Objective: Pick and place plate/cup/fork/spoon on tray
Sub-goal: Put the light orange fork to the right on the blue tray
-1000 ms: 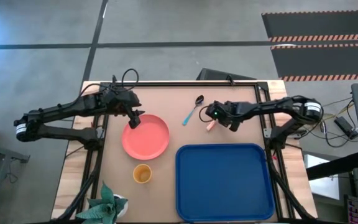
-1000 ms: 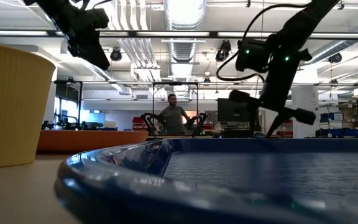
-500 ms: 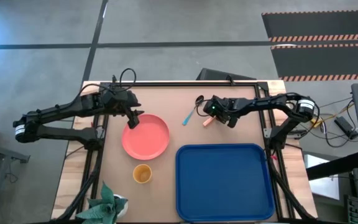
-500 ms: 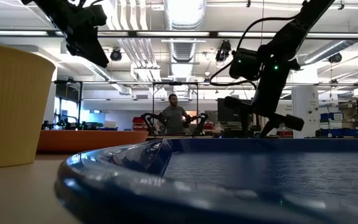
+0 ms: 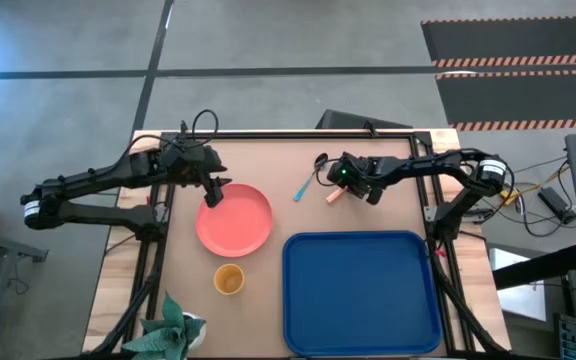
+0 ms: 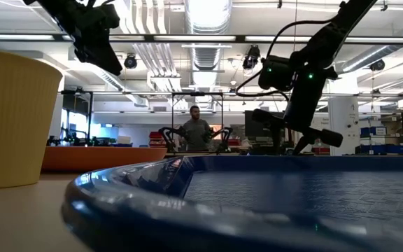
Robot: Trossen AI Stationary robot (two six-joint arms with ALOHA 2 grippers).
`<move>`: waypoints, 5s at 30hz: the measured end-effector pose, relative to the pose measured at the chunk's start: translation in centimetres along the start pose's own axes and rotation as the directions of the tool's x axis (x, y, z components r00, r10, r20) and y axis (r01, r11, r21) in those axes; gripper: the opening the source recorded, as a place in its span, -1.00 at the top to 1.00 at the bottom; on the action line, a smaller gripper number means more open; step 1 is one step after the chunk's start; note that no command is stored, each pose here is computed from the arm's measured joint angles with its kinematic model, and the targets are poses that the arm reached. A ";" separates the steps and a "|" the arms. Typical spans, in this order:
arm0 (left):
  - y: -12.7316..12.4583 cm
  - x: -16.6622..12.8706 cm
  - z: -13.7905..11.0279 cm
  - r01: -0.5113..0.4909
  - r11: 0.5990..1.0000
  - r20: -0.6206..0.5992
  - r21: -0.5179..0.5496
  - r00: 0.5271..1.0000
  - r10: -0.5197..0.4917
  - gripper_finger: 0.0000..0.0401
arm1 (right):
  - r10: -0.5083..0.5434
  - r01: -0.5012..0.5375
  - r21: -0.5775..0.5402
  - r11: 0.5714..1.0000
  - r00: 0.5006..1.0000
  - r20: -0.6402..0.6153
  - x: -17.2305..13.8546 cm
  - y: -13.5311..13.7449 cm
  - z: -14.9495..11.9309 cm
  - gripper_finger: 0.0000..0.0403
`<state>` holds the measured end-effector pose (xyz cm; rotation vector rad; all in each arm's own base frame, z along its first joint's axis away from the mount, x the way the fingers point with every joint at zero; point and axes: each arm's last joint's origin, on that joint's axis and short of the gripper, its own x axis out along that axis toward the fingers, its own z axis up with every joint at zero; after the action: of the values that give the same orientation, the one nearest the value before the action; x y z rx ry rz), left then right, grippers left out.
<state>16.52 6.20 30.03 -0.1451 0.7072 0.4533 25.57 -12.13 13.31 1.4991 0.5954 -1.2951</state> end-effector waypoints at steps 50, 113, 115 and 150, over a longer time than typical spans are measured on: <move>0.0 -0.1 0.0 0.010 1.000 0.006 -0.007 1.000 -0.010 0.20 | -0.274 0.171 -0.539 0.825 0.955 -0.116 -15.4 5.8 -7.8 0.87; 0.0 -0.1 0.0 0.013 1.000 0.003 -0.012 1.000 -0.013 0.20 | -0.458 0.278 -0.644 0.713 0.880 -0.127 -7.1 -6.6 -15.7 0.09; 0.0 -0.1 0.0 0.013 1.000 0.004 -0.025 1.000 -0.013 0.20 | -0.443 0.265 -0.642 0.720 0.887 -0.132 -6.7 -6.8 -15.7 0.09; -0.1 -0.1 0.0 0.025 0.999 0.003 -0.033 1.000 -0.025 0.20 | -0.425 0.345 -0.377 0.860 0.893 -0.151 -14.8 -6.7 -21.2 0.84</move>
<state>16.49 6.11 30.09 -0.1839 0.6949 0.4417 24.19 12.97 22.35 1.2805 1.2649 -1.2386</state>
